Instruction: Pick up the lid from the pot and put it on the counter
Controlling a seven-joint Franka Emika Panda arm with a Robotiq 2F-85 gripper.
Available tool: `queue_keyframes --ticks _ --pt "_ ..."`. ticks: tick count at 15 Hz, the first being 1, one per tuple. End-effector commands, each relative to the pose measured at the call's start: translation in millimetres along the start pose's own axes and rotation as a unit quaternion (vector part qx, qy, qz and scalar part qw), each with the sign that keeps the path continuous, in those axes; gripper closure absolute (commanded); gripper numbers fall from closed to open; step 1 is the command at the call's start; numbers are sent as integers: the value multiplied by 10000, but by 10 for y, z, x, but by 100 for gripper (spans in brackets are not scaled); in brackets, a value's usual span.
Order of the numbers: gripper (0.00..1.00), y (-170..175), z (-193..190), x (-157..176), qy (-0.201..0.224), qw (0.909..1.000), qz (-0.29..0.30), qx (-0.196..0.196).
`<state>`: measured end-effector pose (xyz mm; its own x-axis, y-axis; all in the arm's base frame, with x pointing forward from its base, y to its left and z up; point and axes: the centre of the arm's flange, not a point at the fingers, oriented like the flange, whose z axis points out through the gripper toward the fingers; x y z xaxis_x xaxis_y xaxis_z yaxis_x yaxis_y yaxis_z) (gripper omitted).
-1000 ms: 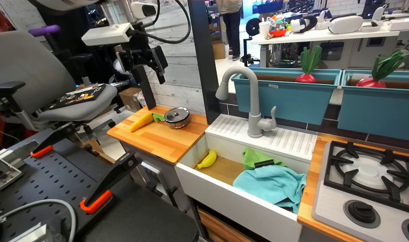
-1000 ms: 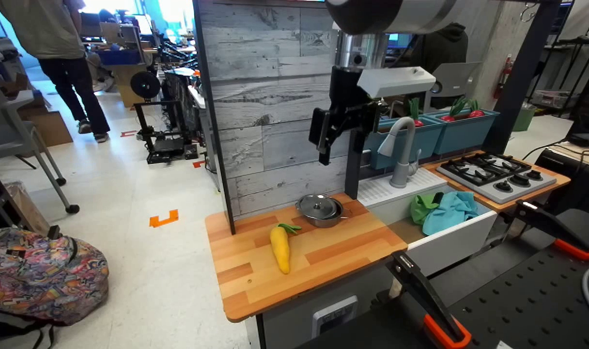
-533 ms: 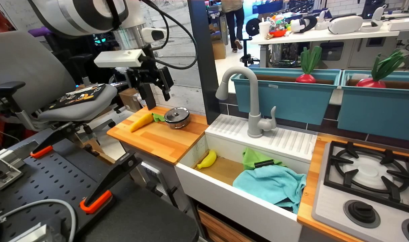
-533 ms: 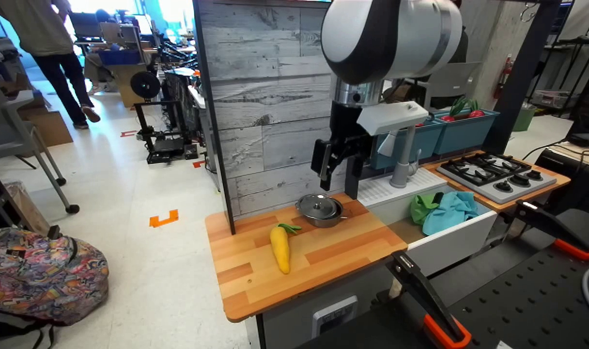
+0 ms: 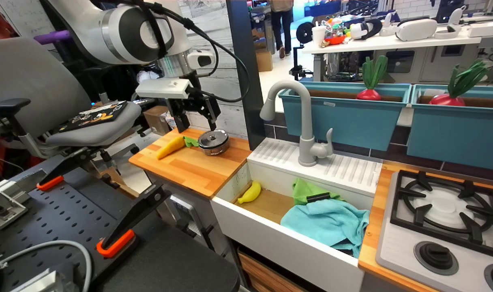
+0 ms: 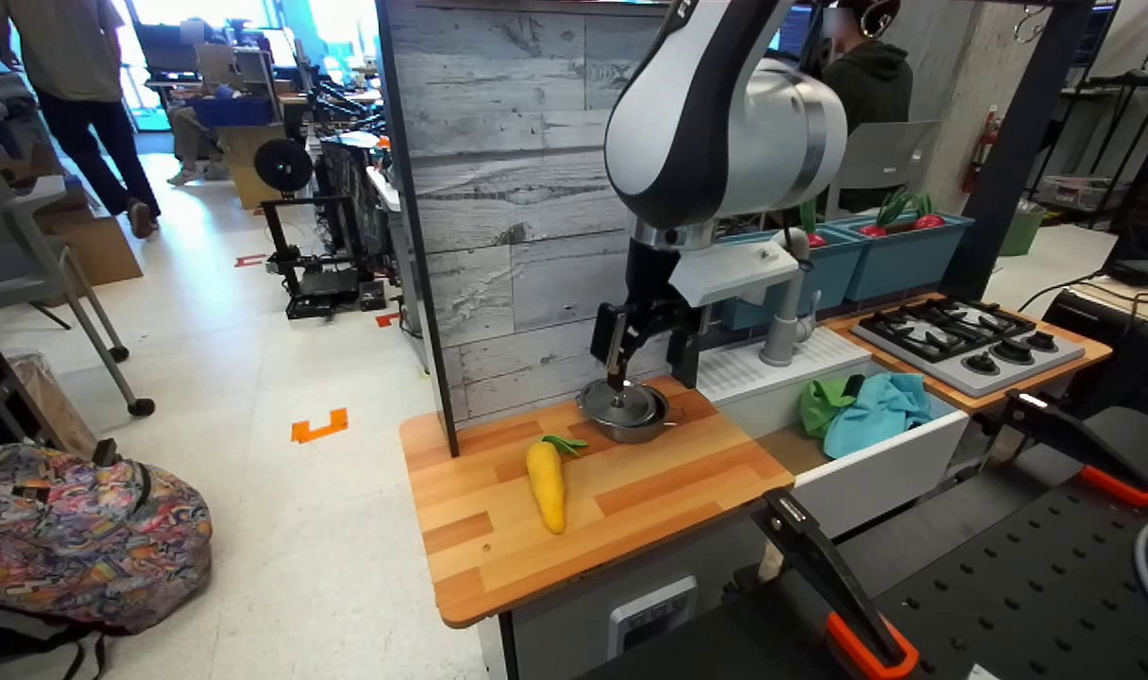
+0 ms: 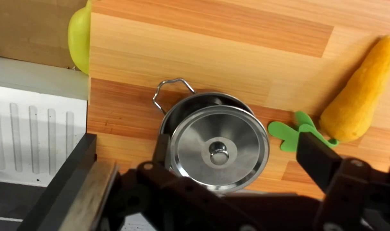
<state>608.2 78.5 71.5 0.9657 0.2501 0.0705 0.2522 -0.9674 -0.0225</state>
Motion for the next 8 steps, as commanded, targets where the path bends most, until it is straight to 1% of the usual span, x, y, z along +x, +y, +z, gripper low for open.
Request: queue_keyframes --ticks 1,8 --pt "0 71 214 269 69 9999 -36 74" --pt "0 163 470 457 -154 9992 -240 276"
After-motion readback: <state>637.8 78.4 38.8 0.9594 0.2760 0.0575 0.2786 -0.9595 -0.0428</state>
